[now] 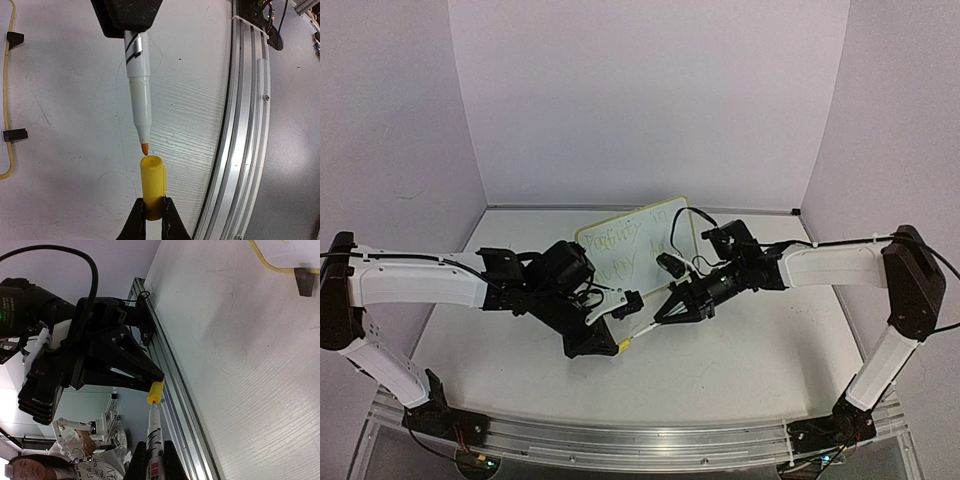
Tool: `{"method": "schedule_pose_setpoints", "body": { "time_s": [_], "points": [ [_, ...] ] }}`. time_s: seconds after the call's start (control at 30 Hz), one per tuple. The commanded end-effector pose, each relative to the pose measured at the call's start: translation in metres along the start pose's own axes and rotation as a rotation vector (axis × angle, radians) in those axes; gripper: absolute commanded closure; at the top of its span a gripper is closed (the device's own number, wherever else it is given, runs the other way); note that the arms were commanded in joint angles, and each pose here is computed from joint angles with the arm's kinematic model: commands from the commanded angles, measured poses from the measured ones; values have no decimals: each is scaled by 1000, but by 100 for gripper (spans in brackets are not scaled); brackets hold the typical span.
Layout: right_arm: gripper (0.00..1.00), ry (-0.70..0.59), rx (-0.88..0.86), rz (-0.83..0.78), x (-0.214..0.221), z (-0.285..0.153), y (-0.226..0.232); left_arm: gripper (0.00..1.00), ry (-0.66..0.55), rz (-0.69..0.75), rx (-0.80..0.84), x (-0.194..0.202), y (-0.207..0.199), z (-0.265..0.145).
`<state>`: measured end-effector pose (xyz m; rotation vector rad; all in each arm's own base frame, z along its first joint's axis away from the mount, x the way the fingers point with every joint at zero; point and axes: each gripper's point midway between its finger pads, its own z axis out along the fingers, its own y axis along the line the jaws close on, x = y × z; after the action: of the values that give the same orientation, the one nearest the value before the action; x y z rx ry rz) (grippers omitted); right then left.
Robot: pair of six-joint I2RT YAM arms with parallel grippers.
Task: Write a sentence on the whiteboard
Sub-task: Insert the whiteboard marker without the cap into the whiteboard marker.
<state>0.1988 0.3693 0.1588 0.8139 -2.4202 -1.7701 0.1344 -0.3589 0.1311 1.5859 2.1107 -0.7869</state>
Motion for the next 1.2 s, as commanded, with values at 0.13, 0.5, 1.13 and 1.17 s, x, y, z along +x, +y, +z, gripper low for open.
{"method": "schedule_pose_setpoints", "body": {
  "time_s": [0.13,0.5,1.13,1.17],
  "points": [
    [100,10,-27,-40,-8,4,9,100,-63,48,15,-25,-5,-4],
    [100,32,-50,-42,-6,7,13,100,-45,41,23,-21,-4,1],
    [100,14,-19,-66,-8,5,15,100,-57,37,28,-20,-6,-1],
    [100,7,-17,-72,-10,3,17,100,-56,37,29,-19,-6,-1]
  ]
}}
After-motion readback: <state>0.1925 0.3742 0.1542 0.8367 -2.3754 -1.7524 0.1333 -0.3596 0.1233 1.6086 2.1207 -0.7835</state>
